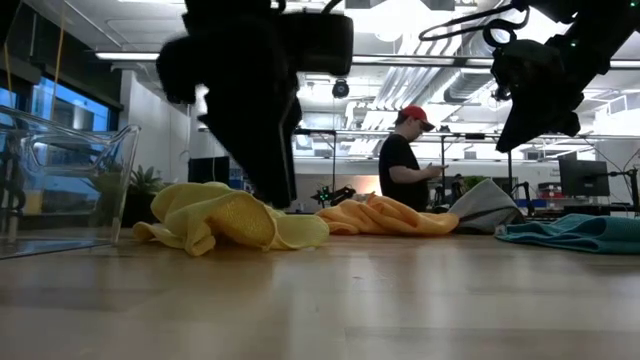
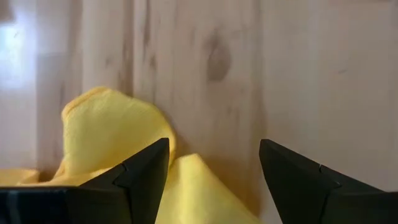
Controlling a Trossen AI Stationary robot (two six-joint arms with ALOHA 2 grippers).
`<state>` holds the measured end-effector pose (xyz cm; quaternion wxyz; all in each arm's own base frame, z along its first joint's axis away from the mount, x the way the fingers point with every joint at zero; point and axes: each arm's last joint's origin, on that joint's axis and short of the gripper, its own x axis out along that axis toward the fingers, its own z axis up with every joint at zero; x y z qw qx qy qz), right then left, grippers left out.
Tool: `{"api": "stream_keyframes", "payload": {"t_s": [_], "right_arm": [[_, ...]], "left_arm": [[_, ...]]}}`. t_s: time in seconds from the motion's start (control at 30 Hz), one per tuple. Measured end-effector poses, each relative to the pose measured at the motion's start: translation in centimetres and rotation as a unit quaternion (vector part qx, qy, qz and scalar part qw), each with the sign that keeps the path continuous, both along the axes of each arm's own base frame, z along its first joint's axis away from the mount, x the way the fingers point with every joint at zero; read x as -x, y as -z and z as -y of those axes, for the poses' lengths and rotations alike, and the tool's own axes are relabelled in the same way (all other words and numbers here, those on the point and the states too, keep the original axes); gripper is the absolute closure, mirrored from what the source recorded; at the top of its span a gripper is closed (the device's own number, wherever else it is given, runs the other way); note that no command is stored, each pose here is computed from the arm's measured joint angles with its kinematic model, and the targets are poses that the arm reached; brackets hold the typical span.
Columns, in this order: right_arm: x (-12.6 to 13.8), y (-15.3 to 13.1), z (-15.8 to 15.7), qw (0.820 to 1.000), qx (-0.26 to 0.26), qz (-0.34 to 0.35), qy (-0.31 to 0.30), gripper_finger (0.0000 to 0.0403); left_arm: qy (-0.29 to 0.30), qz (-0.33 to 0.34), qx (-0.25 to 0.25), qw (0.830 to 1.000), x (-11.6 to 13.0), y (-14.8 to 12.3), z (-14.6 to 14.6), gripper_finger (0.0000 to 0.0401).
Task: Fold microfiber towels
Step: Fold the yellow towel
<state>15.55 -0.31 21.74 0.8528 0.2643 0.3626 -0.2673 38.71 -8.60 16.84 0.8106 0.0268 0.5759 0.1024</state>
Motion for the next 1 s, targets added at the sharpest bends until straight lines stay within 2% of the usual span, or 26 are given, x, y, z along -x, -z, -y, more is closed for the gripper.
{"api": "stream_keyframes", "payload": {"t_s": [0.17, 0.27, 0.33, 0.63, 0.8, 1.0], "right_arm": [[0.0, 0.0, 0.0, 1.000, 0.002, -0.003, 0.001, 0.0403], [0.0, 0.0, 0.1, 1.000, 0.011, -0.002, 0.008, 0.0403], [0.1, 0.0, 0.1, 1.000, 0.017, -0.002, 0.013, 0.0403], [0.1, 0.0, 0.1, 1.000, 0.021, -0.002, 0.015, 0.0403], [0.1, 0.0, 0.2, 1.000, 0.025, -0.001, 0.019, 0.0403], [0.0, -0.1, 0.2, 0.999, 0.032, 0.003, 0.025, 0.0403]], "left_arm": [[0.005, -0.020, -0.056, 0.998, 0.4, 0.4, 0.3, 0.0160], [0.021, -0.024, -0.109, 0.994, 0.7, 0.3, 0.5, 0.0160], [0.040, -0.028, -0.126, 0.991, 0.8, 0.1, 0.7, 0.0160], [0.064, -0.071, -0.148, 0.984, 1.5, 0.2, 0.4, 0.0160], [0.114, -0.095, -0.102, 0.984, 1.6, 0.4, 0.7, 0.0160], [0.147, -0.114, -0.103, 0.977, 1.2, 2.1, 0.9, 0.0160]]}}
